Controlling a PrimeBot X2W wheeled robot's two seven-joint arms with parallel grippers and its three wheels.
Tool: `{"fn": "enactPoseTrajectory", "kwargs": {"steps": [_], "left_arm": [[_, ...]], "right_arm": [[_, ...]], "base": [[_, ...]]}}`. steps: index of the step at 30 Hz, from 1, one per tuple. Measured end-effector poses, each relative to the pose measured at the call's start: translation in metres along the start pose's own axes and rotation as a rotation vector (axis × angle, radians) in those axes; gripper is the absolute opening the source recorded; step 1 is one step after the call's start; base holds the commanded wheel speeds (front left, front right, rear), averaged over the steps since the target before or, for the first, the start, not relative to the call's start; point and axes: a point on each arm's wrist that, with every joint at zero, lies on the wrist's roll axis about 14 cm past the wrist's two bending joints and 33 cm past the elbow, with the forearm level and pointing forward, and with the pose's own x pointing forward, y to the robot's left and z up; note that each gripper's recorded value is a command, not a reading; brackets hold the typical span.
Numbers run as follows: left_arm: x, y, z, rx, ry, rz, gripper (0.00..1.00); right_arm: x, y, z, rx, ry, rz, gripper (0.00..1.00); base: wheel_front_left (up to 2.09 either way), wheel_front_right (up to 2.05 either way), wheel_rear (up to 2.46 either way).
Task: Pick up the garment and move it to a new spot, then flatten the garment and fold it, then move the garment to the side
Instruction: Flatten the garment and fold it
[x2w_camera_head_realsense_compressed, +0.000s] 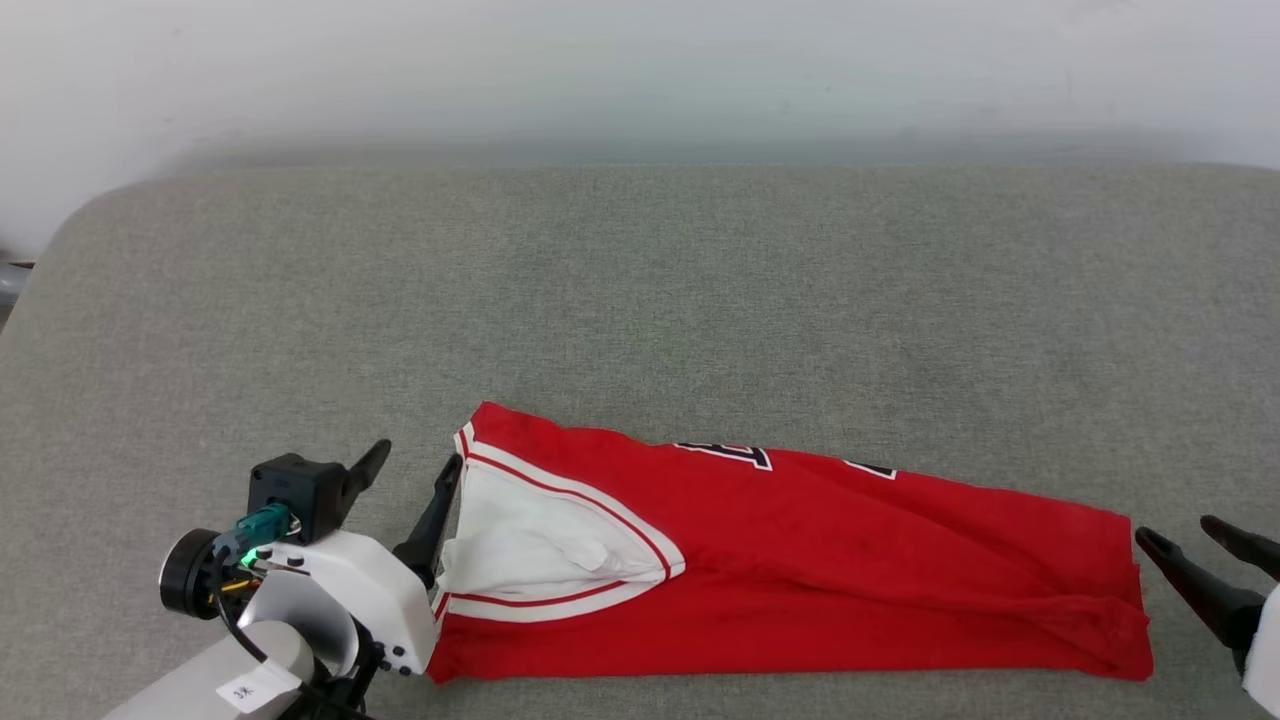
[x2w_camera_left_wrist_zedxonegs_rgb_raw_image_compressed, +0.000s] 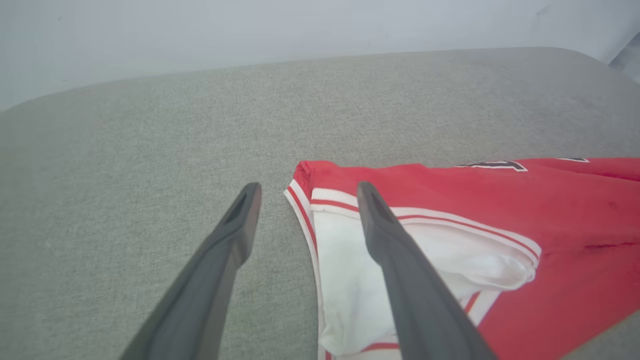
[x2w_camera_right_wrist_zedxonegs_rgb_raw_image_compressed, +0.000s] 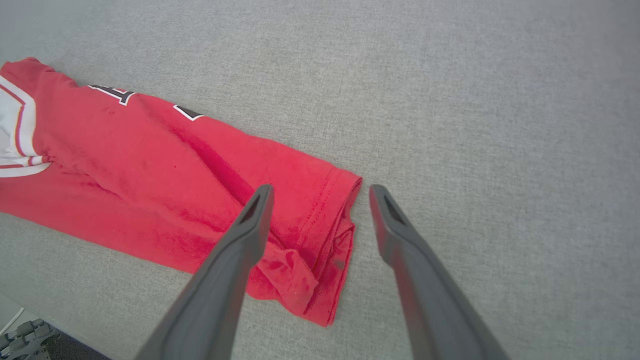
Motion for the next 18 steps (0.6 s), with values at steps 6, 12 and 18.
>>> {"fn": "enactPoseTrajectory", "kwargs": {"steps": [6,12,18], "left_arm": [[0.0,0.012,0.025,0.022,-0.129,0.105,1.0],[-0.006,0.022,0.045,0.048,-0.248,0.202,1.0],[-0.016,0.032,0.038,0.054,-0.276,0.28,1.0]], "right_arm": [[0.0,-0.014,-0.014,0.087,0.149,-0.003,1.0],[0.014,-0.019,-0.032,0.118,0.275,-0.005,1.0],[0.033,-0.008,-0.058,0.132,0.375,0.021,1.0]], "base": [[0.0,0.0,0.0],[0.0,0.0,0.0],[0.0,0.0,0.0]]}}
